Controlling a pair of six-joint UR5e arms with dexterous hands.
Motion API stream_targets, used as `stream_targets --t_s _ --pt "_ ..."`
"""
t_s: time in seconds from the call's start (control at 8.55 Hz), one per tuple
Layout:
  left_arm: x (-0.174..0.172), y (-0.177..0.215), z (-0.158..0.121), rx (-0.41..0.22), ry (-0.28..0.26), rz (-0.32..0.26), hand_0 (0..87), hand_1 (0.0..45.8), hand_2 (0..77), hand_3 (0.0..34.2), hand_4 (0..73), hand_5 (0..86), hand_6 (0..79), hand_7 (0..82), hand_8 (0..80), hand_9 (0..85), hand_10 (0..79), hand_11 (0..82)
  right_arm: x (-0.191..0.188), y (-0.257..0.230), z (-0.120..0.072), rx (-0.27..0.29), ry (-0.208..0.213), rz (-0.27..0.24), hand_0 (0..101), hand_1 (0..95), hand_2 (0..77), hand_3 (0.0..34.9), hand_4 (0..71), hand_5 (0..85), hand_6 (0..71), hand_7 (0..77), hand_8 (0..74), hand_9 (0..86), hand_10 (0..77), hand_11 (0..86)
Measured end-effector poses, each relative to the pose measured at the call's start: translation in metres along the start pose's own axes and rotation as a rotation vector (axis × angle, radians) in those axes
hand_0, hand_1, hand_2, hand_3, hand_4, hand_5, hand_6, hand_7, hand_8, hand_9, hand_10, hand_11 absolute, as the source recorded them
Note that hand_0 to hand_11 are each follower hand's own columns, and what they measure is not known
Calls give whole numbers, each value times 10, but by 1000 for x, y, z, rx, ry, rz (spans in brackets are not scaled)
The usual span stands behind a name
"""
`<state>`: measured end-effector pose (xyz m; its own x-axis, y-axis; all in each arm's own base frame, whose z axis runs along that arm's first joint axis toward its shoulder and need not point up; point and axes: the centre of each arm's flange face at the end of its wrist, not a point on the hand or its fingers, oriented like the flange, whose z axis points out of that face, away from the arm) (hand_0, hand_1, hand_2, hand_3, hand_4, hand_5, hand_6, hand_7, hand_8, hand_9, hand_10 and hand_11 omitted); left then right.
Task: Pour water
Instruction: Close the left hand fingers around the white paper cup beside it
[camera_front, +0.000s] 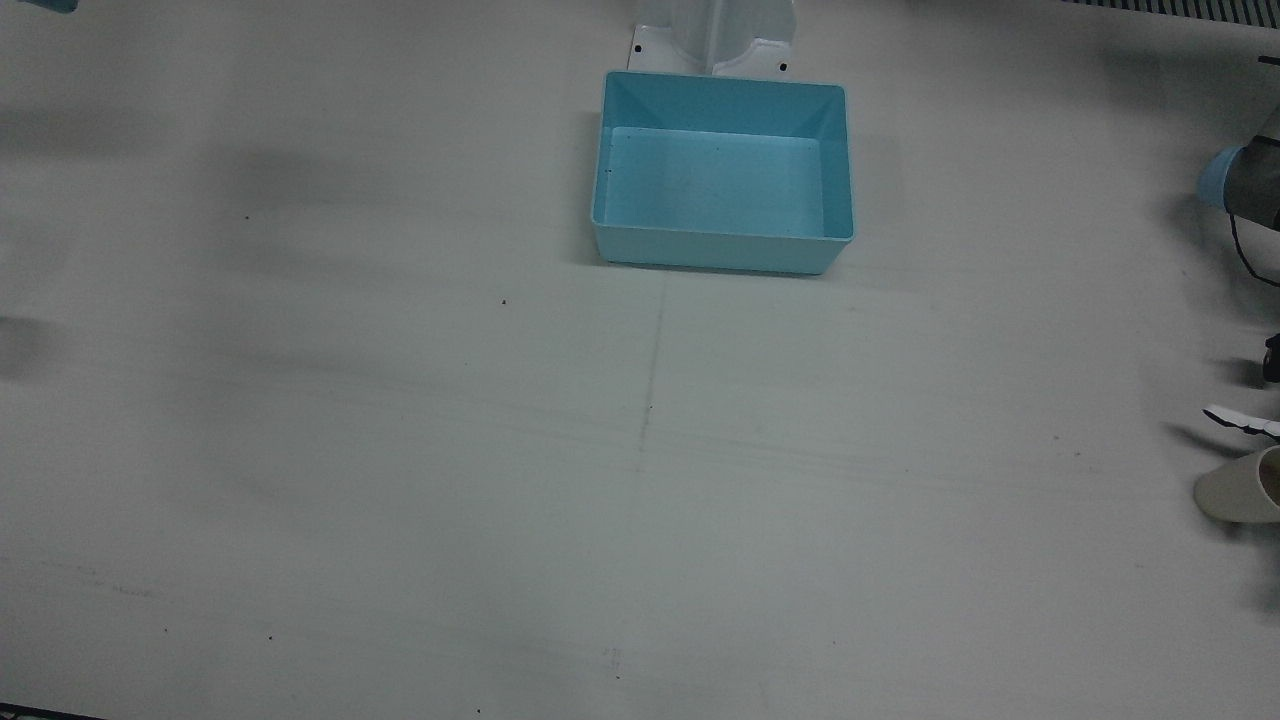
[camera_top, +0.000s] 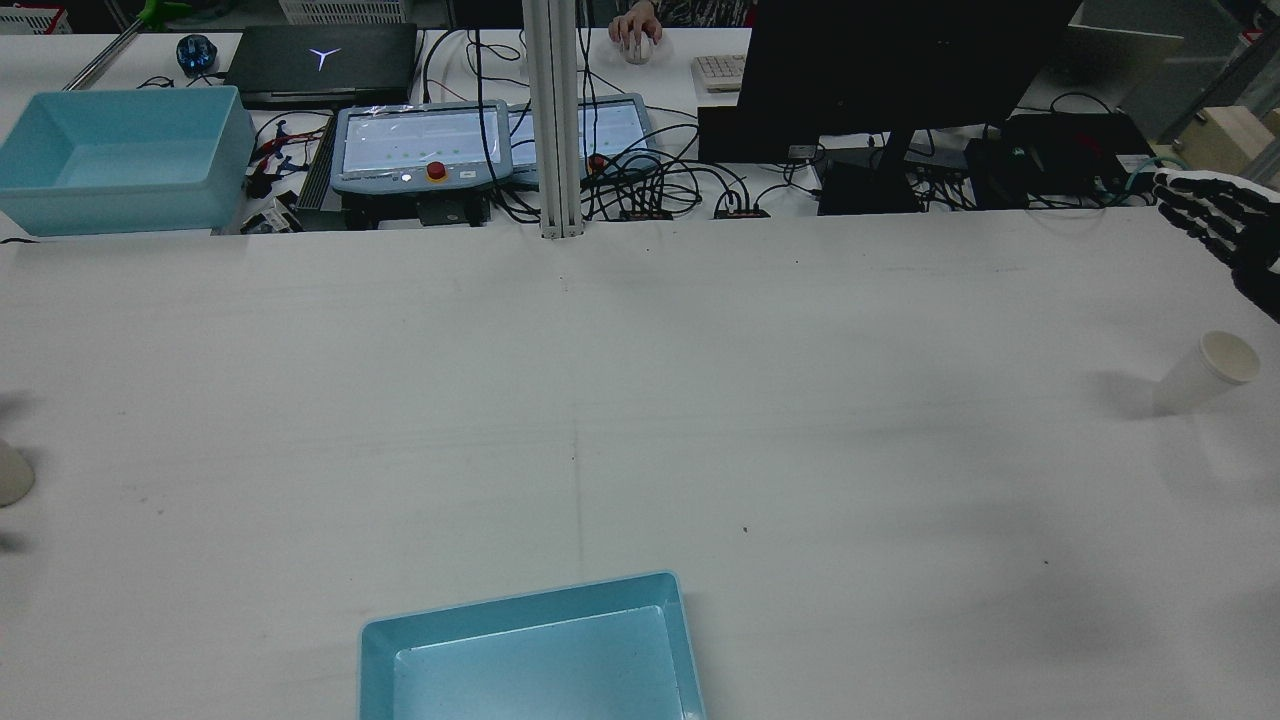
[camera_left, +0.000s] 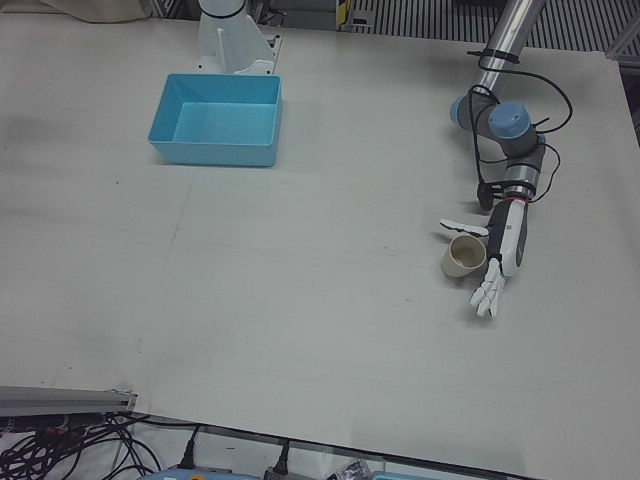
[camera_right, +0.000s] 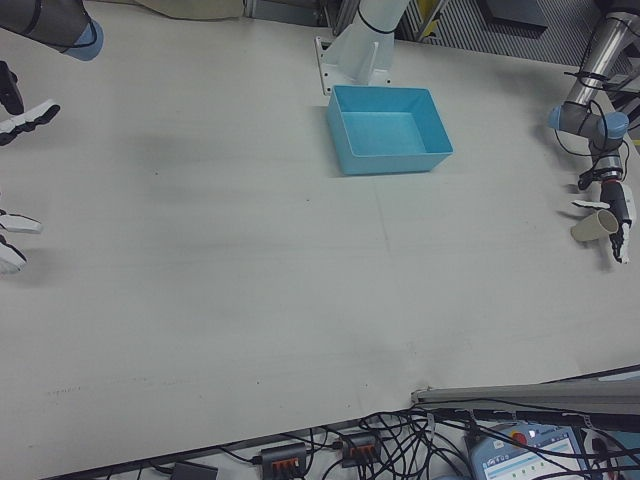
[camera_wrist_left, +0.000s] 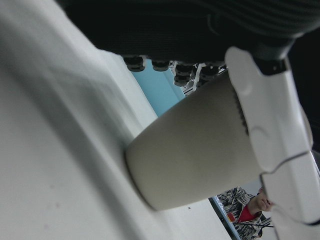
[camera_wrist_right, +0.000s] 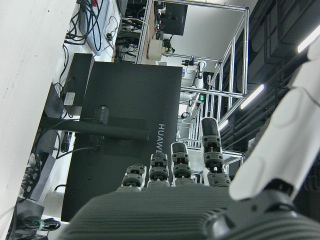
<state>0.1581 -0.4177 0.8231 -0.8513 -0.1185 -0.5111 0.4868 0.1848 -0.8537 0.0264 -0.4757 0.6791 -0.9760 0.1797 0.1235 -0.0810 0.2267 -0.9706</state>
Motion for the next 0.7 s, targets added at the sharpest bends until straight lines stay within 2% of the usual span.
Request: stream_targets --t_s 0.58,0.7 --pt "-3 8 1 6 -2 -10 567 82 0 0 120 120 38 104 16 16 16 38 0 0 0 0 -1 2 478 54 0 0 267 218 98 180 98 109 55 82" --pt "-2 11 3 9 -4 -12 568 98 5 0 120 120 38 104 16 16 16 38 0 0 -1 1 -1 3 478 54 0 0 256 218 98 180 98 109 55 82"
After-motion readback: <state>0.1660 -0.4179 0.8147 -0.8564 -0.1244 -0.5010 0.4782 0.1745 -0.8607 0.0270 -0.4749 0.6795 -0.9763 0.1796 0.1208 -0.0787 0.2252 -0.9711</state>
